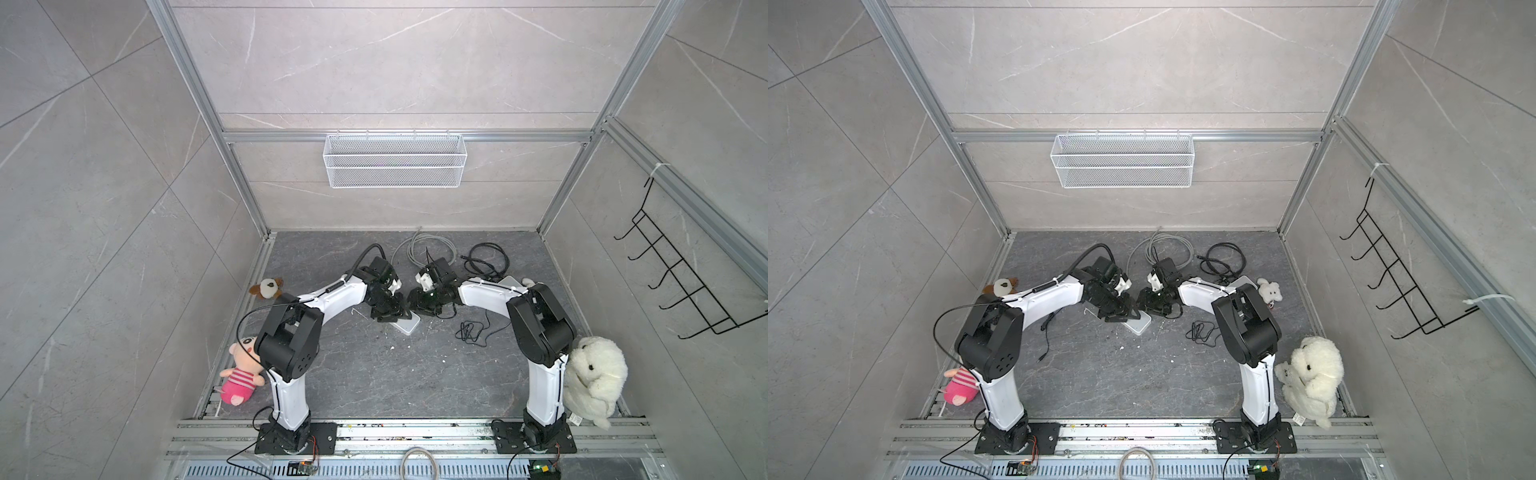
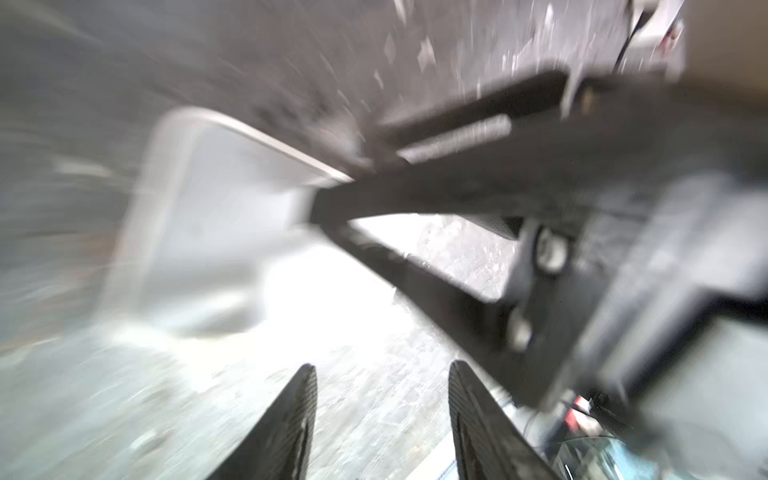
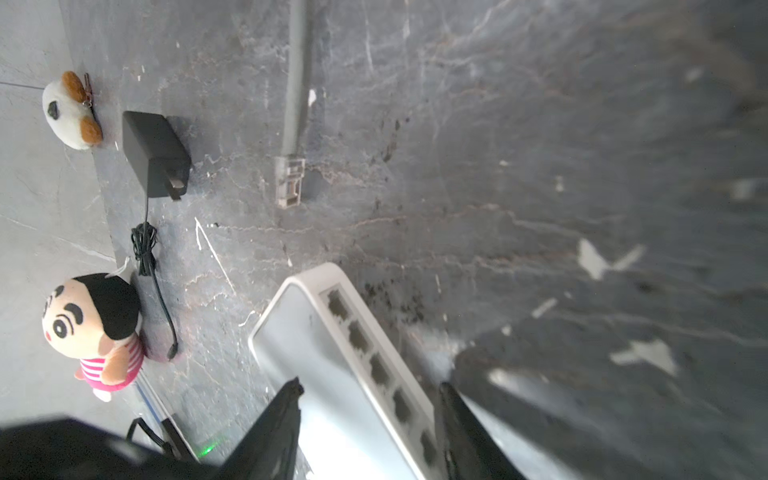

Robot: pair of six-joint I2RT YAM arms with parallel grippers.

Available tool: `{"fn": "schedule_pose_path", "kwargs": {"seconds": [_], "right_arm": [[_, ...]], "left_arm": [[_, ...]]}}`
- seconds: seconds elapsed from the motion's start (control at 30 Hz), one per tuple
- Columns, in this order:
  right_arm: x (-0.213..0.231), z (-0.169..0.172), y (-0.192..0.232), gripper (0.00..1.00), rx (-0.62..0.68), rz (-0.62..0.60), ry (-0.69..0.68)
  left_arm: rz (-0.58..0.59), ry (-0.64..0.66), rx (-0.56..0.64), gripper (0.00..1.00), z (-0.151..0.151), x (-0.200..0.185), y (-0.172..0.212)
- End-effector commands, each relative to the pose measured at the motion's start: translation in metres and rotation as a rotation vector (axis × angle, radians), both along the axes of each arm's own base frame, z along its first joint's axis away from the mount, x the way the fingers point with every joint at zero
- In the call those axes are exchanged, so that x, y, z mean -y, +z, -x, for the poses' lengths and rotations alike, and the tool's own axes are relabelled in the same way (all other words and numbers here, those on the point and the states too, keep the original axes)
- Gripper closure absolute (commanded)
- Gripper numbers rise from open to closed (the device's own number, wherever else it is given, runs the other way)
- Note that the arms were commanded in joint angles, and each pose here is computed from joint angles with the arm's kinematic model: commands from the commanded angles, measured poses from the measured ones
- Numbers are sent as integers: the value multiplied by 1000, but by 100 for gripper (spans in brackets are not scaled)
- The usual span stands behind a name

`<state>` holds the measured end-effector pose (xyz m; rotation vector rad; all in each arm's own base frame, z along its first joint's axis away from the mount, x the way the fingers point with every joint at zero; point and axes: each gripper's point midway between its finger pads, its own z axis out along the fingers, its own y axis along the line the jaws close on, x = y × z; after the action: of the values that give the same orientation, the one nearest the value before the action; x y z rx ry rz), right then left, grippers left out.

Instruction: Insert the plug into the switch port

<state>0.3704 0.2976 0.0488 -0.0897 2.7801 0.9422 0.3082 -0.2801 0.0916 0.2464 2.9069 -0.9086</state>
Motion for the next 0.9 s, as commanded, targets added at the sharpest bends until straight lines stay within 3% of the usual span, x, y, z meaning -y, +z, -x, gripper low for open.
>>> {"fn": "schedule_pose_path", "kwargs": {"seconds": [0.0,0.13,0.33,0.63,0.87], "right_arm": [[18,1,15,45,49,47,5],[26,7,11,44,35,54,-5],[34,17,13,44,28,46,-13],[49,22,8,43,23,42,-40],[58,22,9,43,29,45,-47]], "left_arm": [[-84,93,114,44,-17,-40,14],[-15,103,137,43,-43,-33,3],[24,104,111,43,-57,-17,-16],[123,49,-17,43,-18,1,-26],[124,60,-74,42,16,-10,-32]]}}
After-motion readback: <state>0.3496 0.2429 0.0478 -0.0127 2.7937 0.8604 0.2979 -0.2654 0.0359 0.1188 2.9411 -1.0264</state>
